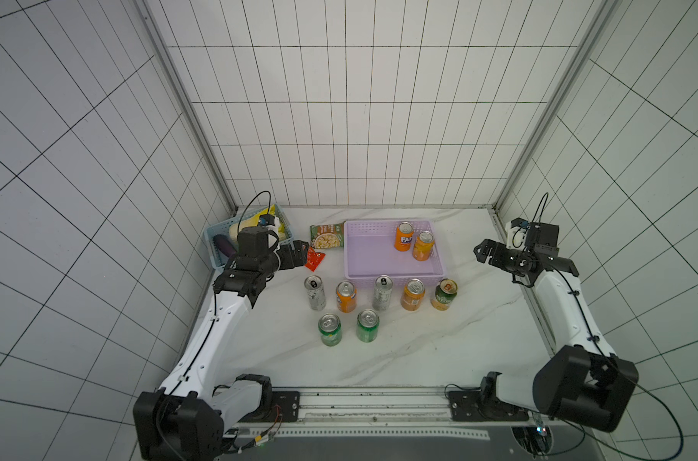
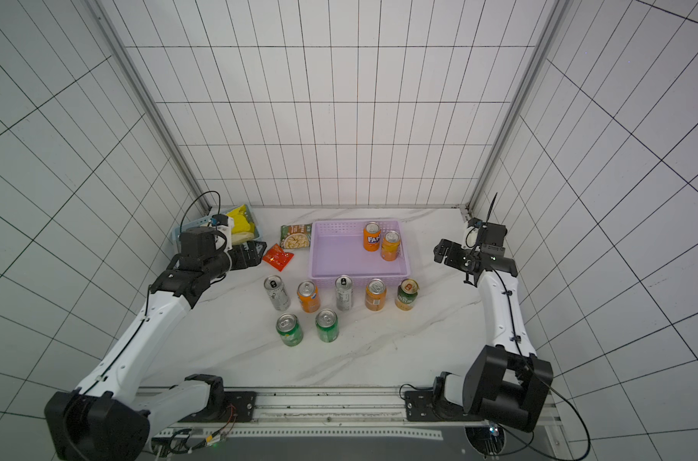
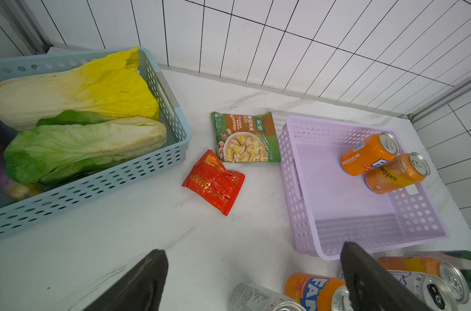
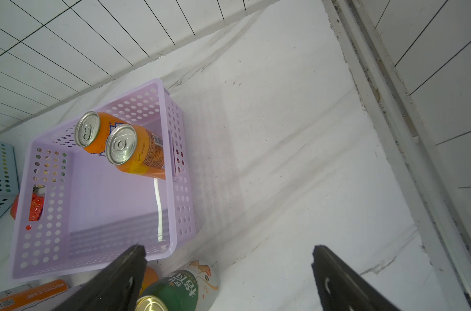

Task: Take out the drinks from the basket
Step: Pick up the drink from the basket.

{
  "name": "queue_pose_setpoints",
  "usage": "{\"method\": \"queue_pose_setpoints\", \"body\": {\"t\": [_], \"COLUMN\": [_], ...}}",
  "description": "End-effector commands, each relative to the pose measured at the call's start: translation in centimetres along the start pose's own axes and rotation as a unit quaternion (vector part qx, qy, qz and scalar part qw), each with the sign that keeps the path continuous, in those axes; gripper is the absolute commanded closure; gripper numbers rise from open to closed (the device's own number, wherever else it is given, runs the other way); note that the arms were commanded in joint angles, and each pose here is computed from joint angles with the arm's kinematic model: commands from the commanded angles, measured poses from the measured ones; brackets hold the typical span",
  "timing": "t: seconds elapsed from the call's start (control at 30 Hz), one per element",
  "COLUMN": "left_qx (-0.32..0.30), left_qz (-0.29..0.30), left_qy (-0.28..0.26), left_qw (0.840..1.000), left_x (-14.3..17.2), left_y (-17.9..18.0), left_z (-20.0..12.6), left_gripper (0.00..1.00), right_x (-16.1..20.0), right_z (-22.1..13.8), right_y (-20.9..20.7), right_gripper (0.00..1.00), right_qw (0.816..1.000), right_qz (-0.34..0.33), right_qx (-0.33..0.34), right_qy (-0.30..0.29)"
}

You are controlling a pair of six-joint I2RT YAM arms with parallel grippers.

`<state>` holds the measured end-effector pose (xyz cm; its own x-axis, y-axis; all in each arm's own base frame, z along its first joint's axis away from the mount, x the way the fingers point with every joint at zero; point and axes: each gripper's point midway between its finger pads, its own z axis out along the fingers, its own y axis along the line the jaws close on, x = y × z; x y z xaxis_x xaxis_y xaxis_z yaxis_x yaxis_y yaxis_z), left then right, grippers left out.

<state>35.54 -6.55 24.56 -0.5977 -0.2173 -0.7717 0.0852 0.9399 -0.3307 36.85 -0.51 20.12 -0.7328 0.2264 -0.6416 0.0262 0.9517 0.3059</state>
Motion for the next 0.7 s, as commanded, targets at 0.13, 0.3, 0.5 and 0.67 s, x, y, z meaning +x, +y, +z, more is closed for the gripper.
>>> {"method": "queue_pose_setpoints", "body": {"t": [0.13, 0.3, 0.5, 0.67], "left_qx": [0.025, 0.028, 0.024, 0.017], "left_qz": [-0.019, -0.042, -0.047, -0.048], "left_qy": [-0.022, -0.020, -0.022, -0.023], "left_qw": [0.999, 0.999, 0.998, 0.998], "left_x": [-1.0, -1.1, -1.1, -1.2], "left_y": [0.0, 1.0, 1.4, 1.9], "left_z": [-0.6, -0.5, -0.5, -0.5], "left_gripper": [0.02, 0.02, 0.02, 0.02], "right_x": [0.5, -0.5, -2.6, -4.0], "right_z": [2.1, 4.1, 6.9, 9.5], "right_y": [5.1, 9.6, 14.0, 17.0], "right_gripper": [0.01, 0.01, 0.01, 0.01], "right_qw": [0.997, 0.989, 0.981, 0.972], "right_qz": [-0.066, -0.137, -0.184, -0.223], "right_qx": [-0.025, -0.016, -0.005, 0.010], "right_qy": [0.034, 0.057, 0.064, 0.077]}}
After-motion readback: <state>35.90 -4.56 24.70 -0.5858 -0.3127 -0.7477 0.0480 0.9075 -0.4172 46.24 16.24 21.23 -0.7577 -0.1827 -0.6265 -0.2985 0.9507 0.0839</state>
